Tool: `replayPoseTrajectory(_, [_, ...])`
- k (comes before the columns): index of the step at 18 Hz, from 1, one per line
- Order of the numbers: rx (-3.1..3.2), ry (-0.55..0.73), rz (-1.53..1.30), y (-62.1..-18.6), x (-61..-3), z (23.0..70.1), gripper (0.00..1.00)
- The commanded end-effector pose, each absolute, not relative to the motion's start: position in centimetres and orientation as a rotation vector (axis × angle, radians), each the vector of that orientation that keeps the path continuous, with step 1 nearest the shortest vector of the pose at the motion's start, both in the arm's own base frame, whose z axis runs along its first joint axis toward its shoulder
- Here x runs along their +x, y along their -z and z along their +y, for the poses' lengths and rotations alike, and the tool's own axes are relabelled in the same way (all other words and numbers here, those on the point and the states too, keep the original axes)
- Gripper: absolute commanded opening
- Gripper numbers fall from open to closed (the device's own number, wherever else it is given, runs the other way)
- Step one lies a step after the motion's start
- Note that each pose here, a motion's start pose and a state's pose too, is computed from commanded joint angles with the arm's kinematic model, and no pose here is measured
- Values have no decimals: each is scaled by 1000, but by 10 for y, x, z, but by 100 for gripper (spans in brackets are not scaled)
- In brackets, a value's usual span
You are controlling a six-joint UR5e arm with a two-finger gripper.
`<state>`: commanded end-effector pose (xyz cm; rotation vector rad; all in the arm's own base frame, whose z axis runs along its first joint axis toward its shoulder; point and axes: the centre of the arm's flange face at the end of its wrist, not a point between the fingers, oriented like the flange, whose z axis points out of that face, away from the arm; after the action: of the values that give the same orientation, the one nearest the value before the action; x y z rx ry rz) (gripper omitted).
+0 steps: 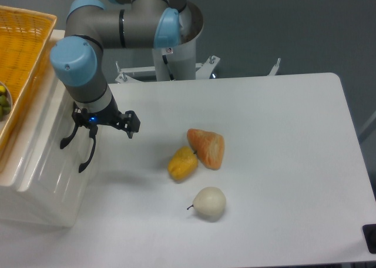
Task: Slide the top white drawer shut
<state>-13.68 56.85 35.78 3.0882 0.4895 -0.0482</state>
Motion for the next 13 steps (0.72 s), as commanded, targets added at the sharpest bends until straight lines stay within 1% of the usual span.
replayPoseTrajectory(6, [3084, 57, 498, -358, -149, 565, 100])
replayPoseTrajectory(9, [3105, 76, 525, -372, -189, 558, 100])
replayPoseTrajectory(13, [3101, 77, 505, -372, -237, 538, 100])
